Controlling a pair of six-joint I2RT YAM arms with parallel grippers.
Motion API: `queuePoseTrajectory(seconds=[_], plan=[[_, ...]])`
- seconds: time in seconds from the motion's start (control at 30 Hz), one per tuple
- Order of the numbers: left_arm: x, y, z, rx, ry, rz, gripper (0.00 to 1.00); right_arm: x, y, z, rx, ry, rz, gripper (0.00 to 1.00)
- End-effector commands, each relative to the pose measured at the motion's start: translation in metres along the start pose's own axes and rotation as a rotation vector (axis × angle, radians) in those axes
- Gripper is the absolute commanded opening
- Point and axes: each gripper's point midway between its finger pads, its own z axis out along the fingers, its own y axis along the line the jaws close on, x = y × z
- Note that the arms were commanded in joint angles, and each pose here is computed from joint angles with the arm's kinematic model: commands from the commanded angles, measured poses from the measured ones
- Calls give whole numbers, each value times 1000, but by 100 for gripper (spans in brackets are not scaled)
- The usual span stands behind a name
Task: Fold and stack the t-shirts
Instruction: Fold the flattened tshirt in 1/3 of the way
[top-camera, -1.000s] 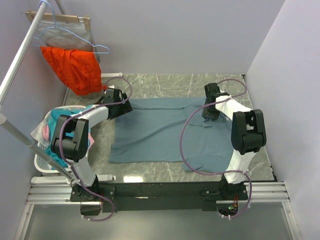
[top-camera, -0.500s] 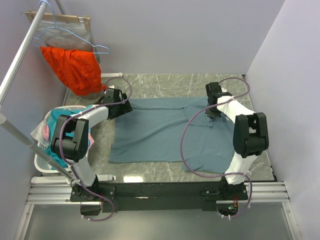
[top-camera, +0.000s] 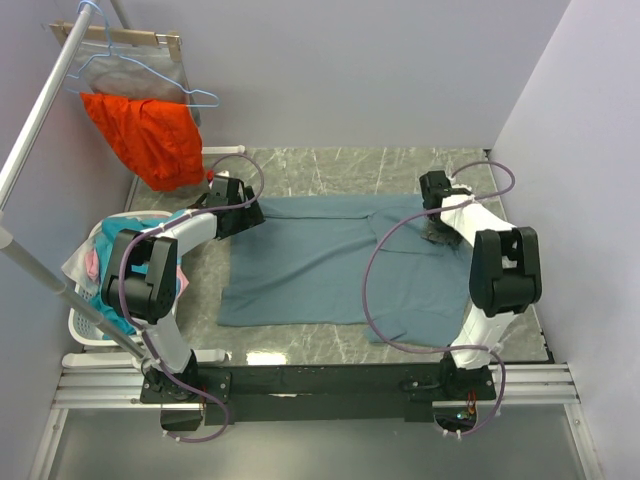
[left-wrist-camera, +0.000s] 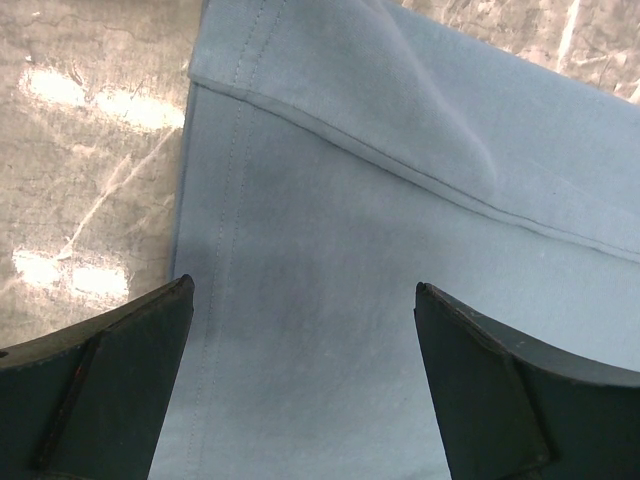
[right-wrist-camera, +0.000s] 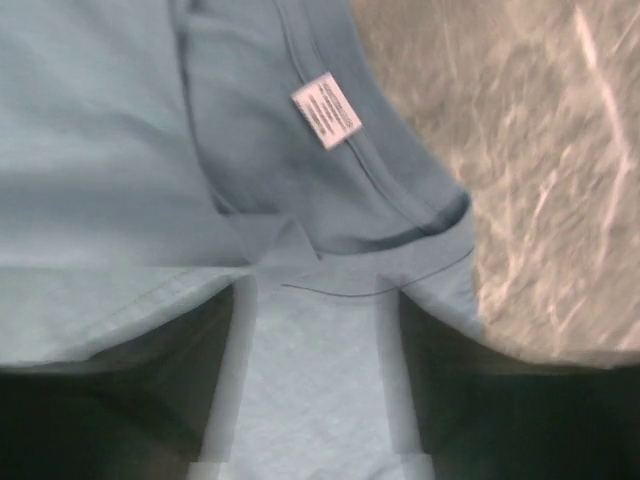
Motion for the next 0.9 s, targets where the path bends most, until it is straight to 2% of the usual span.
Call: queuePoseTrajectory(seconds=[0.0,0.13,0.27,0.33,0.37,0.5,0.87], plan=[[-13,-10,-3,18,-30,21,97,-6,-12,-9,49,-28,47,85],[-16,-12,-4,23,-37,17,97,-22,17,-54,-182,-151,70,85],[-15,-14,-4,32,-35,11,97,-19,57,-88,-344,-181,-14,84],[-16,-15,-4,36,-34,8,97,-12,73,-88,-355,-164,-70,81],[-14,-14,-4,37,-31,8,97,-11,85,-93,-376,-168,-96,76],[-14,-14,-5,37,-33,0,98,1,113,-87,-397,-123,-183,66],[-13,-13,-2,29,-27,1,97,34,160,-66,-420,-45,-319,63]])
